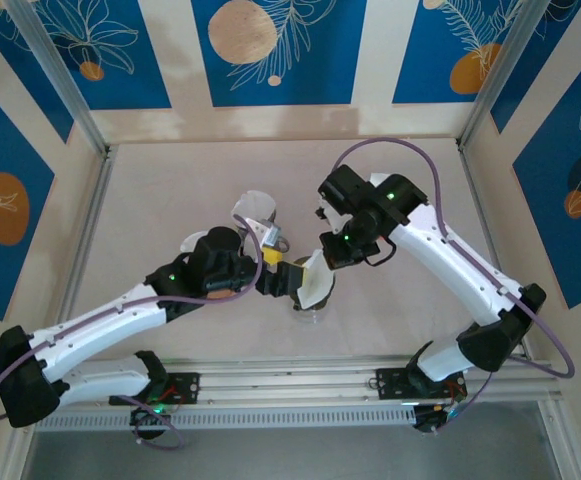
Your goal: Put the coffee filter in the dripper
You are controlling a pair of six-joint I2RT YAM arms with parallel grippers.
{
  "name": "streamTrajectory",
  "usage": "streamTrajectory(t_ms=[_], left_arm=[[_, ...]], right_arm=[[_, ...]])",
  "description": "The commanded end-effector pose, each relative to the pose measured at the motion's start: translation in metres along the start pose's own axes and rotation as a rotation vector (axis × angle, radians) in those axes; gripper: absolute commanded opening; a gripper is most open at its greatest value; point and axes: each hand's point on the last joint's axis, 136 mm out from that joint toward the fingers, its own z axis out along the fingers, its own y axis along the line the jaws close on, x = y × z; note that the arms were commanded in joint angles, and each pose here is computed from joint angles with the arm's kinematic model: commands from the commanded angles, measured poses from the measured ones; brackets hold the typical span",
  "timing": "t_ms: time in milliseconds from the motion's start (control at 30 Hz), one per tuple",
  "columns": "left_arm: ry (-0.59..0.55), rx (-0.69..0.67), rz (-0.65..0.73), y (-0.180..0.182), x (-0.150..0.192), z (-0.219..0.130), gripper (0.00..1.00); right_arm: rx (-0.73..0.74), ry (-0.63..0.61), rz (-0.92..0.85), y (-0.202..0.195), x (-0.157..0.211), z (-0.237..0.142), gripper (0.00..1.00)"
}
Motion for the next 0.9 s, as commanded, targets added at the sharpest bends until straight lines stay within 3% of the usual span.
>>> streamTrajectory(t_ms=[0, 233, 600, 667, 867], left_arm=[[-0.033, 0.041, 0.015, -0.011, -0.014, -0.007, 0.88], [0.006, 0.032, 0.015, -0.008, -0.004, -0.007, 0.83], [0.103, -0.082, -0.008, 0.014, 0.014, -0.003, 0.66], [0.108, -0.08, -0.016, 0.014, 0.017, -0.001, 0.64], [0.119, -0.074, -0.03, 0.016, 0.02, 0.004, 0.61]], right_arm=[[-0.041, 0.022, -0.053, 0.01, -0.002, 0.012, 0.0], [-0.016, 0.033, -0.101, 0.005, -0.005, 0.02, 0.0], [-0.01, -0.014, -0.066, 0.003, -0.006, 0.019, 0.0], [-0.013, -0.03, -0.045, 0.003, -0.007, 0.019, 0.05], [-0.043, -0.13, 0.033, 0.006, -0.009, 0.008, 0.34]])
